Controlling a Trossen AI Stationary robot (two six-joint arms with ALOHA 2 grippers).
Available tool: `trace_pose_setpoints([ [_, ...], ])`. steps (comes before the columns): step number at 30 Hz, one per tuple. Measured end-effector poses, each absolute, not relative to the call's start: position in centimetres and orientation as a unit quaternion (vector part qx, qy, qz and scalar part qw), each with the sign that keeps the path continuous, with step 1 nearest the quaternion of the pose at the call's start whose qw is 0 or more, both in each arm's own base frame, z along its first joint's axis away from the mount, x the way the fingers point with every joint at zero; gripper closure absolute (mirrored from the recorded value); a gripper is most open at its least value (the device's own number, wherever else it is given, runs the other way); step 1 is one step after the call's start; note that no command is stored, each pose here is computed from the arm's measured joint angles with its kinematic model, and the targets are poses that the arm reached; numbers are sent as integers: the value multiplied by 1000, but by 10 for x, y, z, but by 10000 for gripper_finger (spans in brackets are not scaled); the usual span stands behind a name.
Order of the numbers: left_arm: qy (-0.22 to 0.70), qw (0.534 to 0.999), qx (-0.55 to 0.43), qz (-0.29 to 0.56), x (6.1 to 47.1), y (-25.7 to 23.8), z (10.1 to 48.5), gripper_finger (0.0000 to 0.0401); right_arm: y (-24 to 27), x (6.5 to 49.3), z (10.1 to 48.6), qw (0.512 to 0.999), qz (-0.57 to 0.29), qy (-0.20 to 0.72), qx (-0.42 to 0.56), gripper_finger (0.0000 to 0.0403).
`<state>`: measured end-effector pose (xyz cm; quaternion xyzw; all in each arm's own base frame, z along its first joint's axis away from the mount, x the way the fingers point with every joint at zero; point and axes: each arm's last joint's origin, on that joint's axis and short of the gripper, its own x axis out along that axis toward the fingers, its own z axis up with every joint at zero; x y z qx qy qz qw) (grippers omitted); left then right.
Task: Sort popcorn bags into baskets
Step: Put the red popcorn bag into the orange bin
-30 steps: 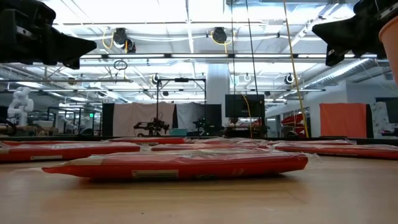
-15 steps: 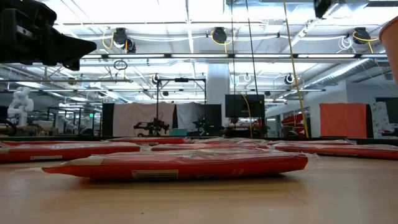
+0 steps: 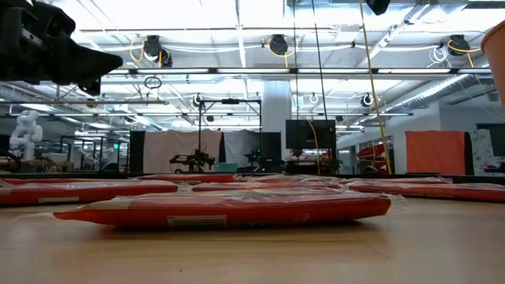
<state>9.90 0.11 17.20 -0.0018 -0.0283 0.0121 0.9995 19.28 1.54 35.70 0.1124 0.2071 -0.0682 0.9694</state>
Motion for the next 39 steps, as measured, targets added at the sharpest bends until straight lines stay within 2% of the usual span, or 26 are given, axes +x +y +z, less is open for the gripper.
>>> trace_pose_setpoints([
  [4,-31,998,-36,27,99,2,174,375,16,203,345,962,-74,238,114,403],
  [9,-23,998,-57,28,96,2,199,375,17,212,329,953,-82,264,121,403],
  [16,24,995,-95,31,95,2,267,375,18,214,307,942,-94,292,137,403],
  [22,95,992,-75,16,105,1,329,375,17,212,283,926,-111,319,166,403],
  [28,180,981,-68,17,124,1,367,375,19,208,261,908,-131,344,200,403],
  [33,242,968,-66,18,149,0,362,375,28,203,244,896,-138,365,211,401],
  [39,317,947,-58,11,180,-10,324,375,44,197,238,885,-129,381,236,377],
])
